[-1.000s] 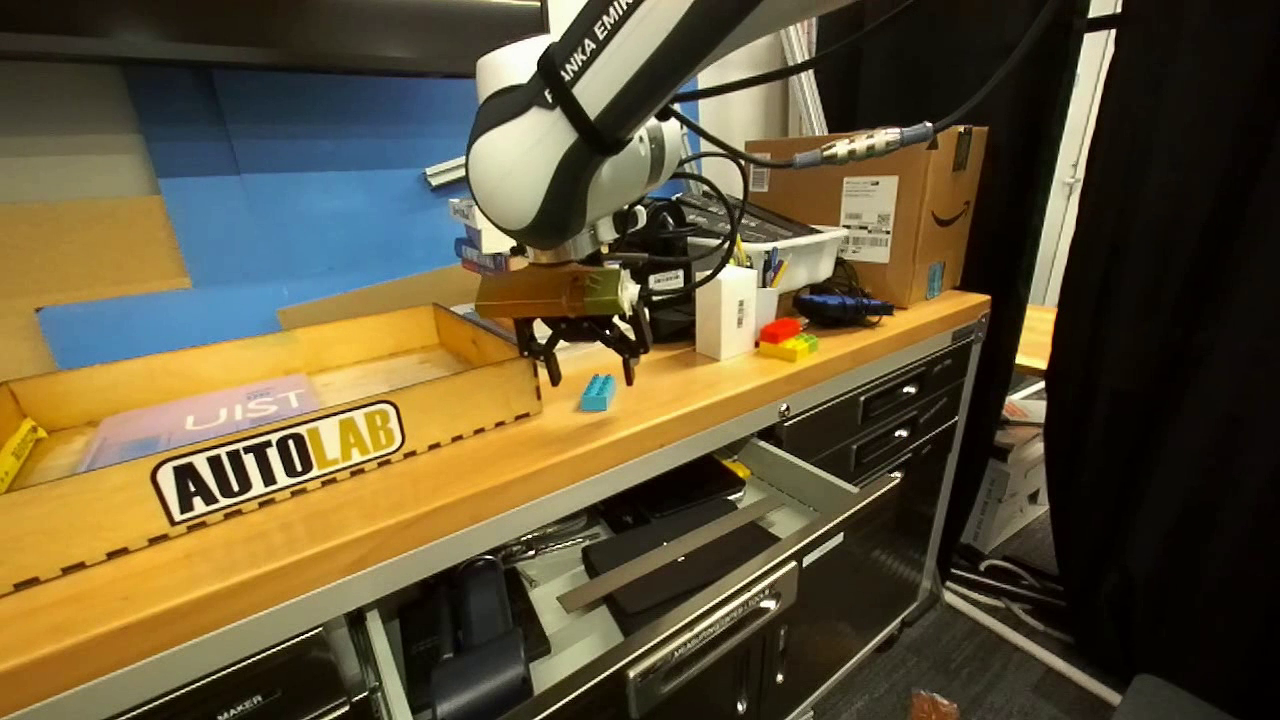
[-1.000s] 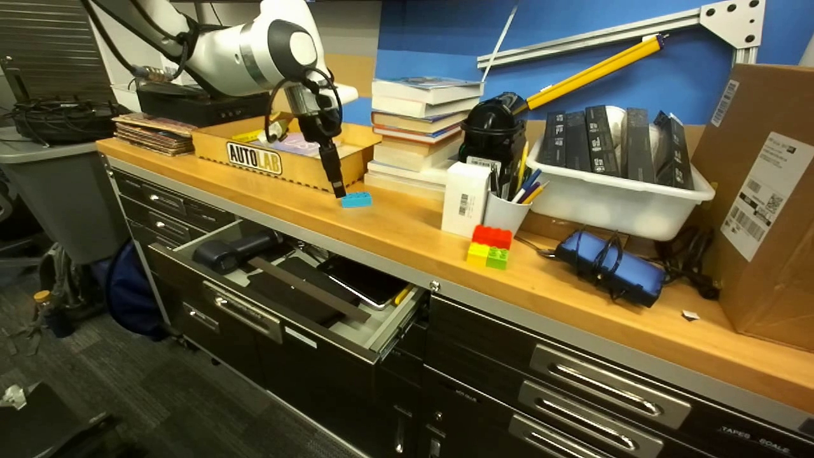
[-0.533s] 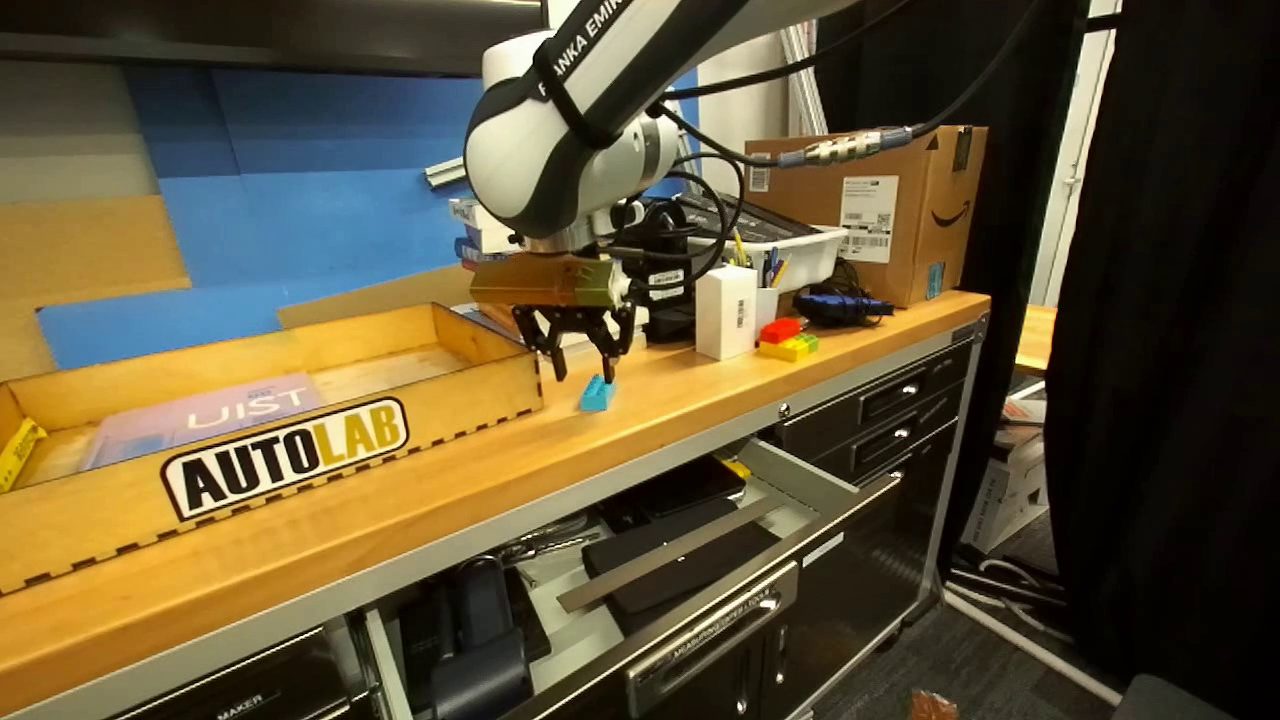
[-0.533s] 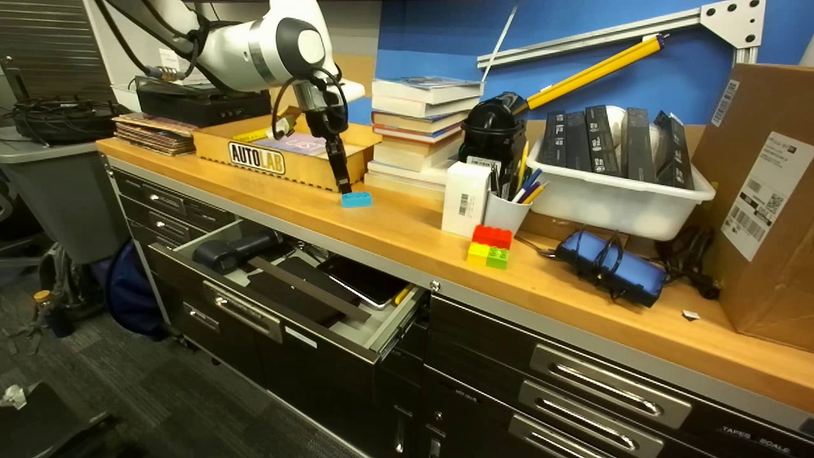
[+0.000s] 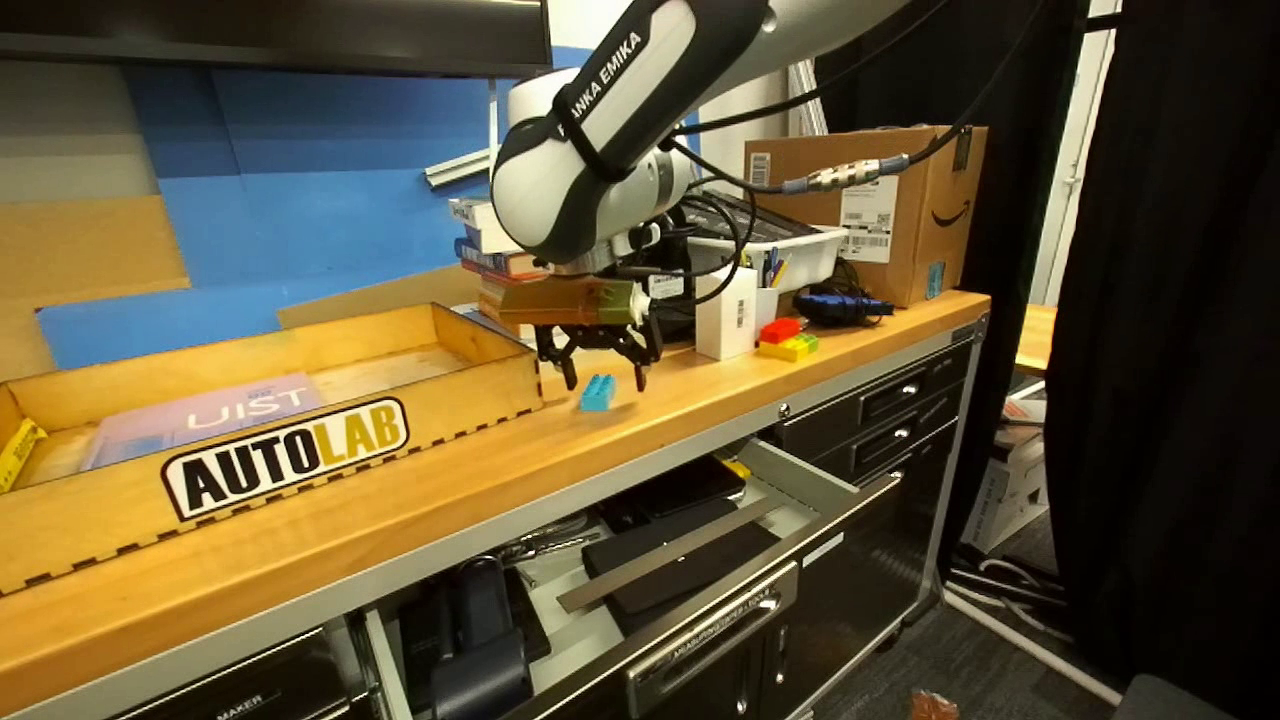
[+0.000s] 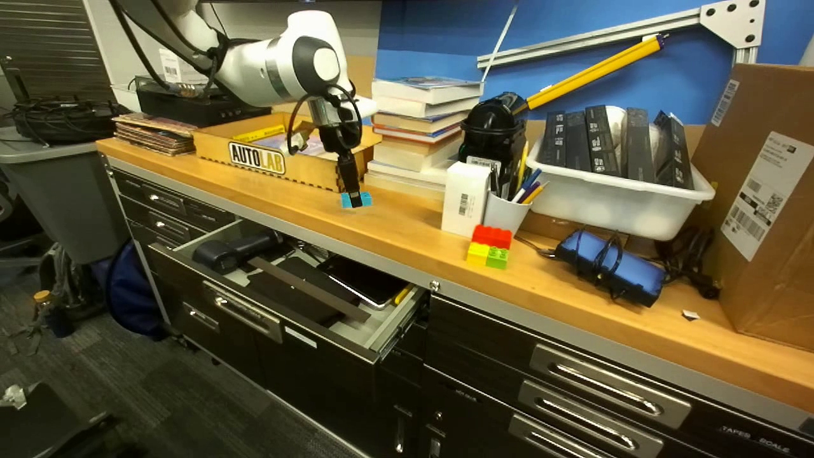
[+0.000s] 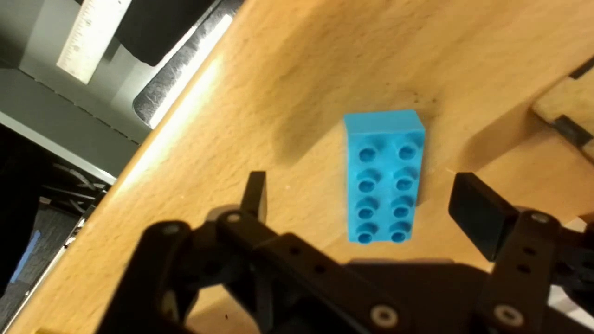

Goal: Put the blue block in the drawer, then close it

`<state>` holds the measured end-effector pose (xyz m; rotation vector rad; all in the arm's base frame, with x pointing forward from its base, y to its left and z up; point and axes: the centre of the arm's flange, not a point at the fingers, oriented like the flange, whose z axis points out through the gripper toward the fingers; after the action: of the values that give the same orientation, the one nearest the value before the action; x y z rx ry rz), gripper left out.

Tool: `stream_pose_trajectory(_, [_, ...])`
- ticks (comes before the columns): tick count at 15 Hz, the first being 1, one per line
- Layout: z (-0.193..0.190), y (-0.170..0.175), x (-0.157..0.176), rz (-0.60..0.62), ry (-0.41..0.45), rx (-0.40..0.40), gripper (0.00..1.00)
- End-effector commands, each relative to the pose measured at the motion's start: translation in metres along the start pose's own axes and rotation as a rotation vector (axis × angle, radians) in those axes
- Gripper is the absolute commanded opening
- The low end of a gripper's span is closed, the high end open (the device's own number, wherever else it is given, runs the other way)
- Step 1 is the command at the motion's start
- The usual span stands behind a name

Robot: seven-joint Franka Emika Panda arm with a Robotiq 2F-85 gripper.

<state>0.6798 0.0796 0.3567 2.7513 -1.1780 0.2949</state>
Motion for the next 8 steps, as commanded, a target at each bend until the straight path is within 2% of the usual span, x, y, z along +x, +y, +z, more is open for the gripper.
stream_pose_trajectory(1, [0.026, -0.007, 0.008, -0.023, -0.018, -0.003, 1.0])
stream_pose_trajectory(2, [0.03, -0.008, 0.007, -0.026, -0.014, -0.01, 0.75])
stream_pose_trajectory(3, [0.031, -0.01, 0.006, -0.027, -0.015, -0.003, 0.74])
stream_pose_trajectory(8, [0.02, -0.01, 0.007, -0.049, -0.005, -0.006, 0.36])
